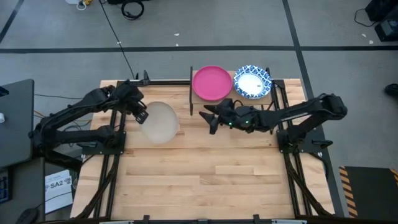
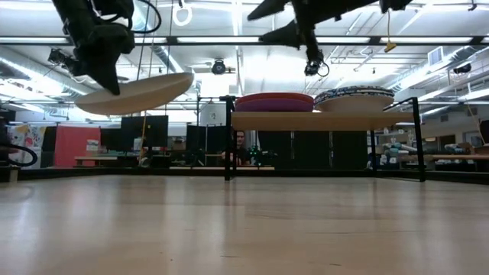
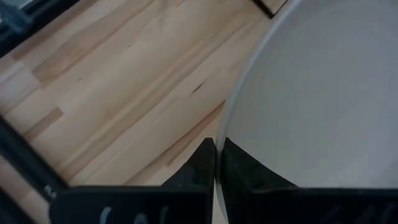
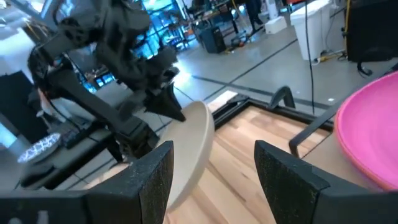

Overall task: Place and stack plates onto a shelf
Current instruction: Stack the gray plate on top of the pink plate on the shelf

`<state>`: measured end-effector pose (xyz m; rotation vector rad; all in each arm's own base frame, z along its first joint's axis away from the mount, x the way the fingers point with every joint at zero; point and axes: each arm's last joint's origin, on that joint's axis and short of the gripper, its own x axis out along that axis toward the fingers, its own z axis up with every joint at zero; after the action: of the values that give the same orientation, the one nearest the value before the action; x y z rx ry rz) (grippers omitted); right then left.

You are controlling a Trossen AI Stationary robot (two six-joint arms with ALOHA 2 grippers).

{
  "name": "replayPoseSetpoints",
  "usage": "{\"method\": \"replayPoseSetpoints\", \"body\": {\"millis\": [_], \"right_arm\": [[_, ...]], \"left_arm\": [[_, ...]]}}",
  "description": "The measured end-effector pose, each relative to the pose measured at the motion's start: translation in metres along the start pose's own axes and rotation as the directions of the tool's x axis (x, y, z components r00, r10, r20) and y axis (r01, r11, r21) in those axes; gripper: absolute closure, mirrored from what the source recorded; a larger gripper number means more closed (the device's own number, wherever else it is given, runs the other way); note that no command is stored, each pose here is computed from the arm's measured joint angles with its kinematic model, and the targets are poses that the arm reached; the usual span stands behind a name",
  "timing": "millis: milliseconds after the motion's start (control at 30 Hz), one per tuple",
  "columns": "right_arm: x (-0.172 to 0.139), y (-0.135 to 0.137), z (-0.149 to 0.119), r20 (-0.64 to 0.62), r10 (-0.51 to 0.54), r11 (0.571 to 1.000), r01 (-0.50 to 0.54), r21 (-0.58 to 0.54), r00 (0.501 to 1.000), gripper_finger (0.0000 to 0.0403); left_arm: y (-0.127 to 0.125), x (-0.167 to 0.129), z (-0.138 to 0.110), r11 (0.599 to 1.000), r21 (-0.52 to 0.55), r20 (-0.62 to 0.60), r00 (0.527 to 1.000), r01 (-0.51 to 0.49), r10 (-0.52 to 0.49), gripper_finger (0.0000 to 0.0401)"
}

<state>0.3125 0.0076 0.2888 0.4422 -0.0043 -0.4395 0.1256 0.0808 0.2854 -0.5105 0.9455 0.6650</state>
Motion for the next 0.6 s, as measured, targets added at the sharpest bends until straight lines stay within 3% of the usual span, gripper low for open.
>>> {"method": "replayPoseSetpoints", "body": {"millis": [367, 600], "right_arm": [[0.060, 0.012, -0.045, -0.070, -0.056, 0.997, 0.053, -0.052, 0.996, 0.0174], [0.096, 0.026, -0.060, -0.075, -0.062, 0.996, 0.056, -0.076, 0.995, 0.0174]], "left_arm": [[-0.007, 0.000, 0.001, 0.999, 0.013, 0.026, 0.999, 0.033, -0.033, 0.0384], [-0.007, 0.000, 0.001, 0.999, 0.012, 0.027, 0.999, 0.032, -0.032, 0.0383]]}}
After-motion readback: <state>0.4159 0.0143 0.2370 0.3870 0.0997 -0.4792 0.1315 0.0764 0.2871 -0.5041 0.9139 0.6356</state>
